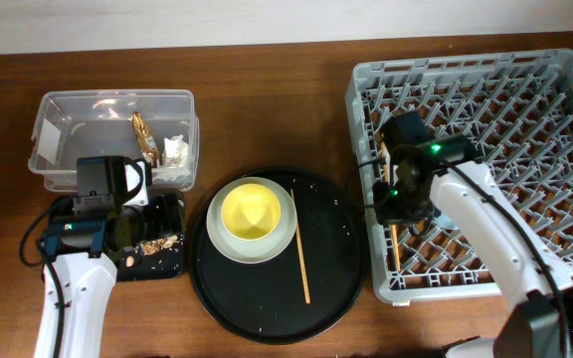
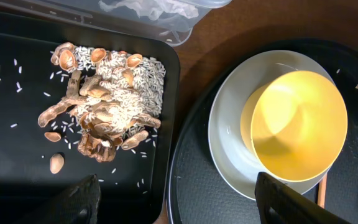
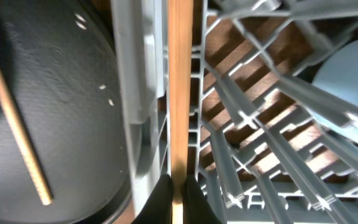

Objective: Sort waste into correct bins and load items into the dishwasher rack
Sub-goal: 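Return the right gripper to the second chopstick and grasp it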

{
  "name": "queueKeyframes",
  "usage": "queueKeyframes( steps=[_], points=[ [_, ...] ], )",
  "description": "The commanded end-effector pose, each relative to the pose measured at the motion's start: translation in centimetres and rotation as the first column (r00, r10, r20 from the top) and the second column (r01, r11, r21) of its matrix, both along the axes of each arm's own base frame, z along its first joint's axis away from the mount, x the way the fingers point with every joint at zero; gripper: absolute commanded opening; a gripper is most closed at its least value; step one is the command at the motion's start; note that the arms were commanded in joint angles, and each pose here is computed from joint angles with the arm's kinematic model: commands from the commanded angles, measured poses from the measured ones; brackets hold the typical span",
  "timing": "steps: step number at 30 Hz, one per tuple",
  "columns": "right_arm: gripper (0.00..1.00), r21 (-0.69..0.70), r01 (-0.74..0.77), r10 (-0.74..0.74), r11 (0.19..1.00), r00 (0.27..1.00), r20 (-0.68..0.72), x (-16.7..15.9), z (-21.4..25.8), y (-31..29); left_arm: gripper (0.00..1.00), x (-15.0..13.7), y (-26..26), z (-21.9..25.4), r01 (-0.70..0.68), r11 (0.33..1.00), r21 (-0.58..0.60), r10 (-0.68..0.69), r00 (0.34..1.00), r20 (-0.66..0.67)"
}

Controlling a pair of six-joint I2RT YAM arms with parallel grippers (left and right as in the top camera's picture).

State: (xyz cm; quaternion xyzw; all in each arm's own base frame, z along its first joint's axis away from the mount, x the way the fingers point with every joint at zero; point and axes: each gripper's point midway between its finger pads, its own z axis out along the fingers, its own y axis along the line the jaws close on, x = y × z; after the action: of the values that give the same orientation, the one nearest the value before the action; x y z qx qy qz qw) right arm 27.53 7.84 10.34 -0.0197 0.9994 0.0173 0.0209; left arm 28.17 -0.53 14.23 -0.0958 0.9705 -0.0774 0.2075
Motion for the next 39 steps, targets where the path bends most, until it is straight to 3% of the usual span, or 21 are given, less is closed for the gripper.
queueKeyframes(
  steps=[1,2,5,10,11,12,14,20,27,30,32,36,39],
  points=[
    [0.12,-0.015,-0.034,0.034,0.999,0.999,0.003,0.3,-1.2,-0.2,0.79,0.1,0.2,0.4,-0.014,1.000,0.001,0.014,1.000,0.014],
    [0.33,-0.011,-0.034,0.034,0.999,0.999,0.017,0.7,-1.2,-0.1,0.79,0.1,0.2,0.4,-0.014,1.000,0.001,0.014,1.000,0.014],
    [0.42,-0.008,-0.033,0.034,0.999,0.999,0.032,1.0,-0.5,-0.1,0.79,0.1,0.2,0.4,-0.014,1.000,0.000,0.014,1.000,0.014],
    [0.55,0.092,-0.051,0.036,0.994,0.986,0.163,2.1,5.4,1.5,0.79,0.1,0.2,0.4,-0.014,1.000,0.001,0.014,1.000,0.014],
    [0.82,0.178,-0.071,0.040,0.981,0.984,0.171,1.8,6.1,3.0,0.79,0.1,0.2,0.4,-0.014,1.000,0.001,0.014,1.000,0.014],
    [0.96,0.277,-0.096,0.051,0.956,0.985,0.166,1.5,6.7,4.7,0.79,0.1,0.2,0.4,-0.014,1.000,0.001,0.014,1.000,0.015],
    [0.99,0.375,-0.134,0.091,0.917,0.987,0.131,0.7,6.6,6.7,0.79,0.1,0.2,0.4,-0.014,1.000,0.001,0.014,1.000,0.015],
    [0.99,0.158,-0.212,0.199,0.964,0.975,0.096,-2.3,3.3,9.2,0.79,0.1,0.2,0.4,-0.014,1.000,0.001,0.014,1.000,0.015],
    [0.99,0.114,-0.301,0.305,0.947,0.952,-0.022,-4.8,-5.4,14.9,0.79,0.1,0.2,0.4,-0.014,1.000,0.001,0.014,1.000,0.015],
    [0.95,0.070,-0.247,0.253,0.967,0.963,-0.096,-5.3,-8.8,15.2,0.79,0.1,0.2,0.4,-0.014,1.000,0.000,0.014,1.000,0.014],
    [0.86,0.044,-0.214,0.218,0.976,0.966,-0.141,-5.5,-10.6,15.0,0.79,0.1,0.2,0.4,-0.014,1.000,0.001,0.014,1.000,0.014],
    [0.40,0.026,-0.170,0.172,0.985,0.971,-0.165,-5.7,-11.4,14.8,0.79,0.1,0.2,0.4,-0.014,1.000,0.001,0.014,1.000,0.014],
    [0.21,0.017,-0.135,0.136,0.991,0.976,-0.173,-5.8,-11.3,14.7,0.79,0.1,0.2,0.4,-0.014,1.000,0.001,0.014,1.000,0.014]
  ],
)
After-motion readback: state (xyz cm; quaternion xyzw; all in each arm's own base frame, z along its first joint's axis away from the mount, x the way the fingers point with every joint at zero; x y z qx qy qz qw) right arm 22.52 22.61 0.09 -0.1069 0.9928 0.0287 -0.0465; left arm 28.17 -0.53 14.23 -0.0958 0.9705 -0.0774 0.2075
